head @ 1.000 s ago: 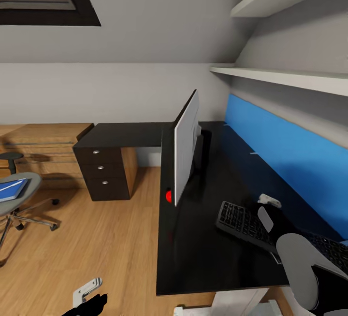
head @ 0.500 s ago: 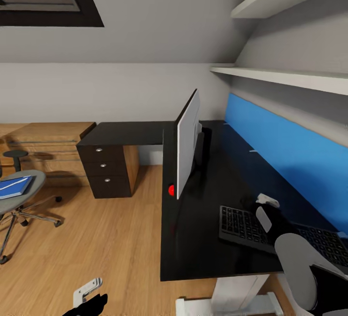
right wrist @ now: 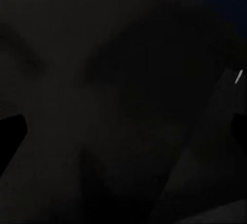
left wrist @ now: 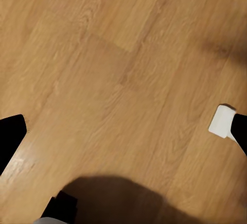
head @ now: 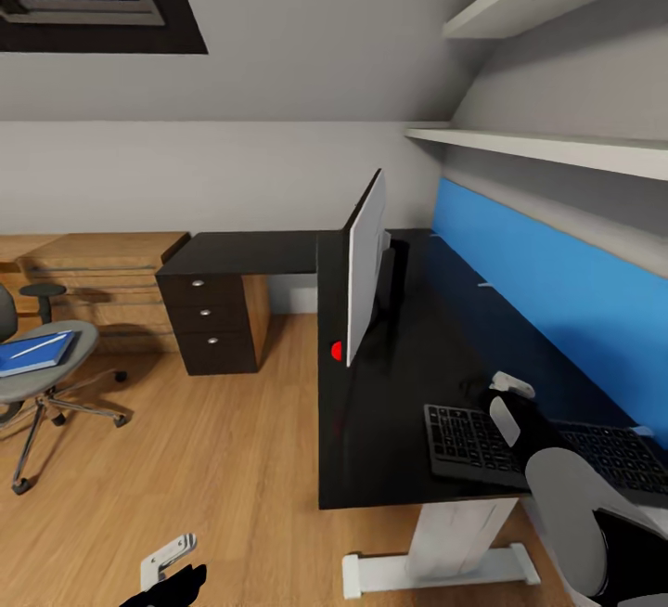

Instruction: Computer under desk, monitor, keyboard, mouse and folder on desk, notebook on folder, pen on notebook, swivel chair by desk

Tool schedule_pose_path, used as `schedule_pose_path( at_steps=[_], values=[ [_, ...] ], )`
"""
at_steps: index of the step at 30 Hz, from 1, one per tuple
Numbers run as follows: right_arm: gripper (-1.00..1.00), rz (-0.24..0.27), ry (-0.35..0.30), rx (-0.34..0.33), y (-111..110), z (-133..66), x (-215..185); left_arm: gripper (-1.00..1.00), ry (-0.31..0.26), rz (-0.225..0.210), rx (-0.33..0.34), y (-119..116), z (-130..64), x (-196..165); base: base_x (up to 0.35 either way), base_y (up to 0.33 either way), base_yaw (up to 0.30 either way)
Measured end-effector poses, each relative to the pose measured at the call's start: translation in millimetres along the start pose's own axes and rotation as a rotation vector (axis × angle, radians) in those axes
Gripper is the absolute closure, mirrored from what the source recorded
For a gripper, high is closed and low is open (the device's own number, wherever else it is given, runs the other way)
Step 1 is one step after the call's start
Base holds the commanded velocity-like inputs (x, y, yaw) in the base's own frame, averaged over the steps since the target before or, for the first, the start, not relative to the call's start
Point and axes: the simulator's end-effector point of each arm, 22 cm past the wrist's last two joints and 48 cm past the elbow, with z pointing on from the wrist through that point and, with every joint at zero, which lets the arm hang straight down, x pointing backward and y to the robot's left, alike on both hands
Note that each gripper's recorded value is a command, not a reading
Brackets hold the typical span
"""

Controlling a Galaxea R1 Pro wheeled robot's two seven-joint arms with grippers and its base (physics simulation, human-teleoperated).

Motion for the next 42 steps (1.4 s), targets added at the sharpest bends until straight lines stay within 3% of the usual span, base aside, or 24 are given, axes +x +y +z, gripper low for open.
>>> schedule_pose_path(
  at_steps=[3, 10, 17, 27, 42],
  values=[
    [-1.00, -0.005, 0.001, -0.001, 0, -0.1, 0, -1.00, 0.000, 0.001, 0.000, 0, -0.1, 0, -0.023, 0.014, 0.000],
    [-1.00, -0.070, 0.008, -0.020, 11, 0.4, 6, -1.00, 0.001, 0.000, 0.001, 0, 0.2, 1, -0.119, 0.047, 0.000],
    [-1.00, -0.082, 0.010, -0.033, 15, 0.4, 7, -1.00, 0.002, 0.000, 0.001, 0, 0.3, 1, -0.151, 0.091, 0.000],
    [-1.00, -0.141, 0.021, -0.100, 43, -1.9, 17, -1.00, 0.001, 0.000, 0.000, 0, 0.1, 1, -0.108, 0.040, 0.000],
    [-1.00, -0.136, 0.021, -0.111, 49, -2.5, 18, -1.00, 0.001, 0.000, -0.001, 0, 0.1, 1, -0.091, 0.001, 0.000]
  ],
)
